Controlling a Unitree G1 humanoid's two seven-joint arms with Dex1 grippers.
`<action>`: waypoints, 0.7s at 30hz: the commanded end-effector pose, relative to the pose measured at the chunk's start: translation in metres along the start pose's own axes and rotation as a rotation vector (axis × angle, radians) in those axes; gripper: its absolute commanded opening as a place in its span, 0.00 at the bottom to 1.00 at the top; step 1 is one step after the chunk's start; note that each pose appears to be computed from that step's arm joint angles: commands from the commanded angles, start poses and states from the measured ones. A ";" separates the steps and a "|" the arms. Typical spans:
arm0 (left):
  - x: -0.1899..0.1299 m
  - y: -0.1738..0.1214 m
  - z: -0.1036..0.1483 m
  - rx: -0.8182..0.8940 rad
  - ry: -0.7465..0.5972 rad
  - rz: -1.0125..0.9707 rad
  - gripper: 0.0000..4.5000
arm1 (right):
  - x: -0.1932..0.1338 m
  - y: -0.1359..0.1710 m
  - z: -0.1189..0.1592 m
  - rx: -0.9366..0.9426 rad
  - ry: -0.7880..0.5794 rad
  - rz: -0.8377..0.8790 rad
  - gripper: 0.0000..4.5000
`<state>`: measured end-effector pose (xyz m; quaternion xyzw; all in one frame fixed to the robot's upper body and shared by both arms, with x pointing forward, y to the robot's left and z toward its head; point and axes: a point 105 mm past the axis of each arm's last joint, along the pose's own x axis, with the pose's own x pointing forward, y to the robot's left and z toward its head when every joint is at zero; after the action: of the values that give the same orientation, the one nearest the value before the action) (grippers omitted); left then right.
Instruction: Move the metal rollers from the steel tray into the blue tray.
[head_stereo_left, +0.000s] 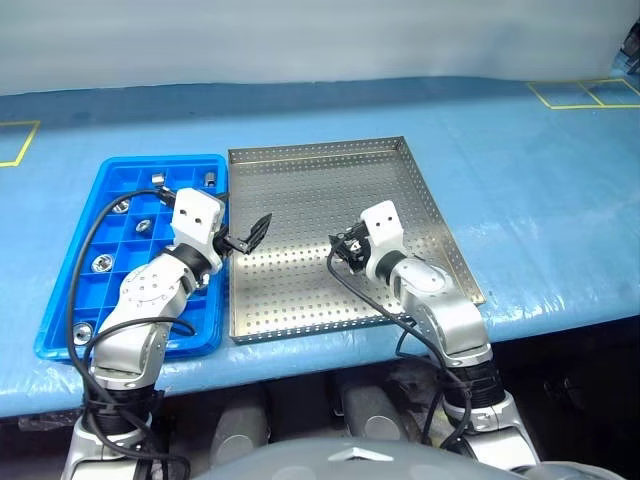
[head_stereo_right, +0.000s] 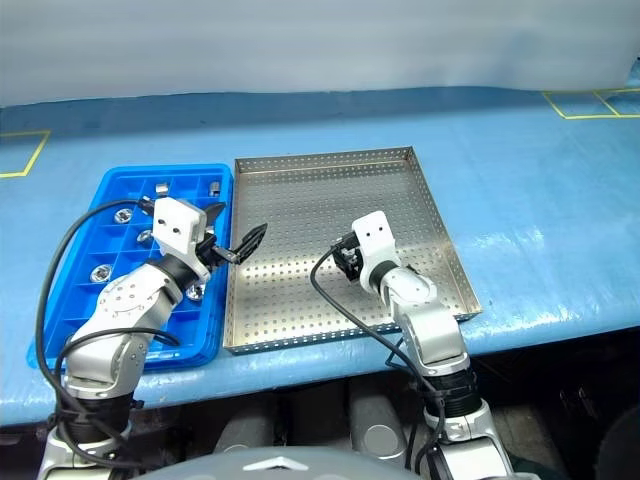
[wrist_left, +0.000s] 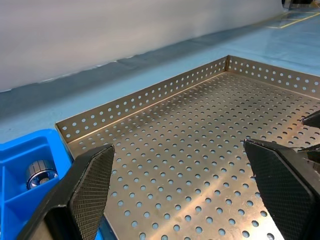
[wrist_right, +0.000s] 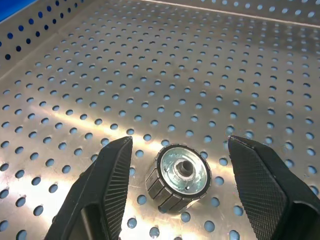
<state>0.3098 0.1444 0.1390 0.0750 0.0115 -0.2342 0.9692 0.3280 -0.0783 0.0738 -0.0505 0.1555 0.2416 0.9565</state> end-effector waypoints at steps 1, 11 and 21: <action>-0.003 0.003 0.010 0.026 -0.041 0.017 1.00 | 0.001 -0.001 -0.001 0.006 -0.007 -0.009 0.71; -0.004 0.005 0.010 0.032 -0.039 0.026 1.00 | 0.007 -0.010 -0.016 0.074 0.031 -0.028 0.71; -0.006 0.006 0.009 0.033 -0.034 0.036 1.00 | 0.011 -0.013 -0.013 0.106 0.005 -0.031 0.38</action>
<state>0.3082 0.1486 0.1337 0.0755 0.0206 -0.2245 0.9713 0.3351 -0.0873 0.0479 -0.0085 0.1888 0.2187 0.9573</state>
